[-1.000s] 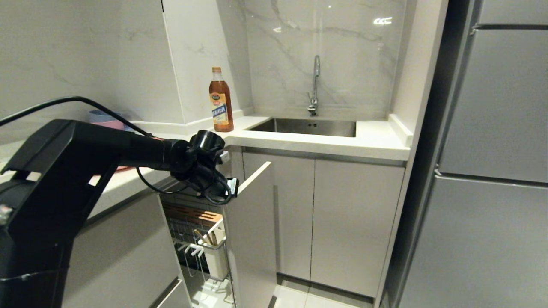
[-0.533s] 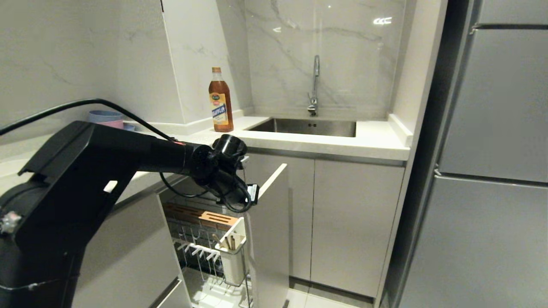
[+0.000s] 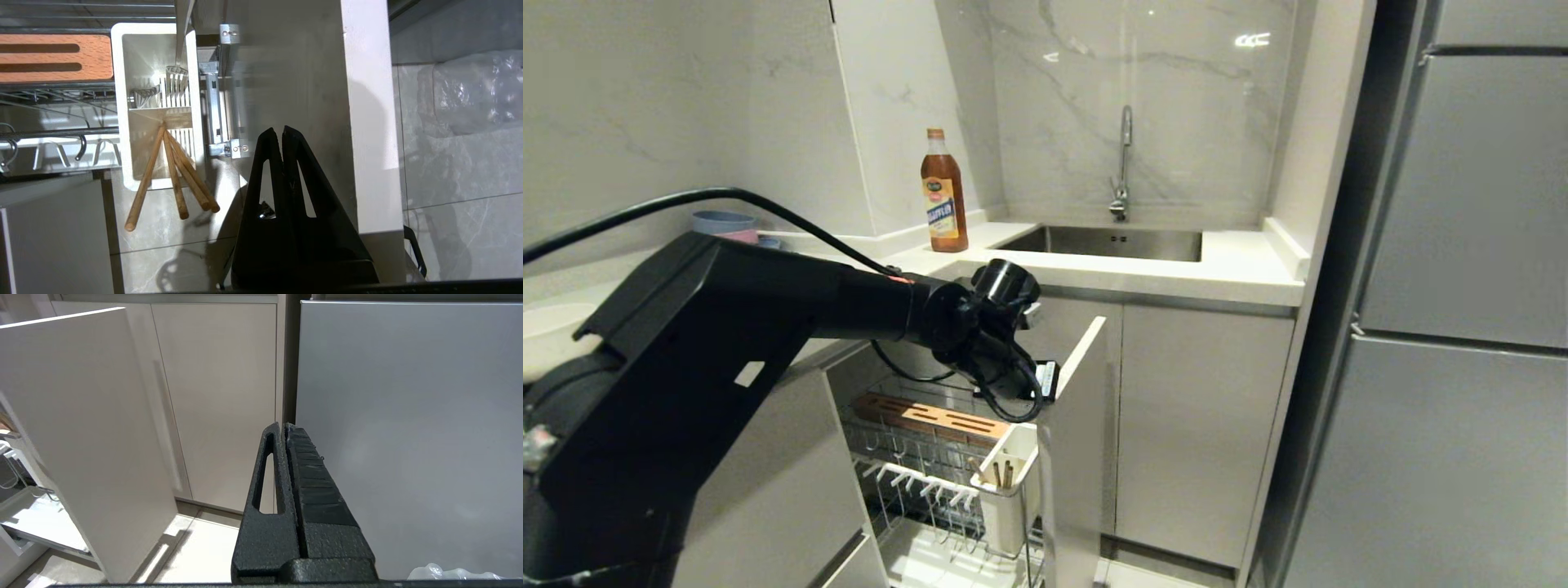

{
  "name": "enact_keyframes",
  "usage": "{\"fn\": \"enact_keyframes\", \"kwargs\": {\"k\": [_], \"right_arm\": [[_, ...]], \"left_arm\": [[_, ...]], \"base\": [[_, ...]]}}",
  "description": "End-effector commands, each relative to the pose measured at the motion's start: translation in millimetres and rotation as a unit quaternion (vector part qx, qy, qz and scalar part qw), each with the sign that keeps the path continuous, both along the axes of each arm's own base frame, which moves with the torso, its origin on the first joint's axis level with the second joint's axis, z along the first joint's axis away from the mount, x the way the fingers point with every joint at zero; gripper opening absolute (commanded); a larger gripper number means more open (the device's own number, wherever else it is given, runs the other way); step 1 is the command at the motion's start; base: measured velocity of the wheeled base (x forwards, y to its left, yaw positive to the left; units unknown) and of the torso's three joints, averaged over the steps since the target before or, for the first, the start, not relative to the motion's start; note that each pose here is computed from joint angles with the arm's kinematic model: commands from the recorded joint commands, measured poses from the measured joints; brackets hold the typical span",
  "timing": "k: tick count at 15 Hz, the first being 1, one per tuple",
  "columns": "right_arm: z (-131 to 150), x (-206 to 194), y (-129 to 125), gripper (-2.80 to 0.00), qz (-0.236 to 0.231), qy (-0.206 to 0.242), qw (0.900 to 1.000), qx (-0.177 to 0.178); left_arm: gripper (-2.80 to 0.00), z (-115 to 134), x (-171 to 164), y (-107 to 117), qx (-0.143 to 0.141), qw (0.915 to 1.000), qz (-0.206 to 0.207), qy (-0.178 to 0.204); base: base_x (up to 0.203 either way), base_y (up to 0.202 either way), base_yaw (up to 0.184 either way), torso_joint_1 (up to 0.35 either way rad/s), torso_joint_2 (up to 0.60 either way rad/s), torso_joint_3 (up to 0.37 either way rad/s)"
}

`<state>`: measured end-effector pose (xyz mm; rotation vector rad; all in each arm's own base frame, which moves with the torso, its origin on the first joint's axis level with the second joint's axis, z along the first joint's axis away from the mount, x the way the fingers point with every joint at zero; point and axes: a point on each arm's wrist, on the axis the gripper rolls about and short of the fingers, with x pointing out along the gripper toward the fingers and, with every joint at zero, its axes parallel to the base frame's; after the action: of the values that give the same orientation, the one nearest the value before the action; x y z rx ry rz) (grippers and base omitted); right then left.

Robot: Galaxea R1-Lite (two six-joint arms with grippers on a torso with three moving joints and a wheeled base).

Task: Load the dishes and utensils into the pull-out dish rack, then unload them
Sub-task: Open the cupboard

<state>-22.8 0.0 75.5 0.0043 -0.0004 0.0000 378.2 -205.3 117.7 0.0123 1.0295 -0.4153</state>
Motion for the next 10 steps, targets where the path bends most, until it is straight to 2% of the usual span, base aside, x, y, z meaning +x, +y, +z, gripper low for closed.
{"fn": "enact_keyframes", "kwargs": {"k": [1,10], "right_arm": [[0,0,0,-2.80,0.000,0.000,1.000,0.000],[0,0,0,-2.80,0.000,0.000,1.000,0.000]], "left_arm": [[-2.80,5,-5,-7,-0.003,0.9999,-0.009,-0.004],[-2.80,4,-18,-34,-0.007,0.9989,-0.045,-0.006]], "base": [[0.000,0.000,0.000,0.000,0.00,0.000],[0.000,0.000,0.000,0.000,0.00,0.000]]}}
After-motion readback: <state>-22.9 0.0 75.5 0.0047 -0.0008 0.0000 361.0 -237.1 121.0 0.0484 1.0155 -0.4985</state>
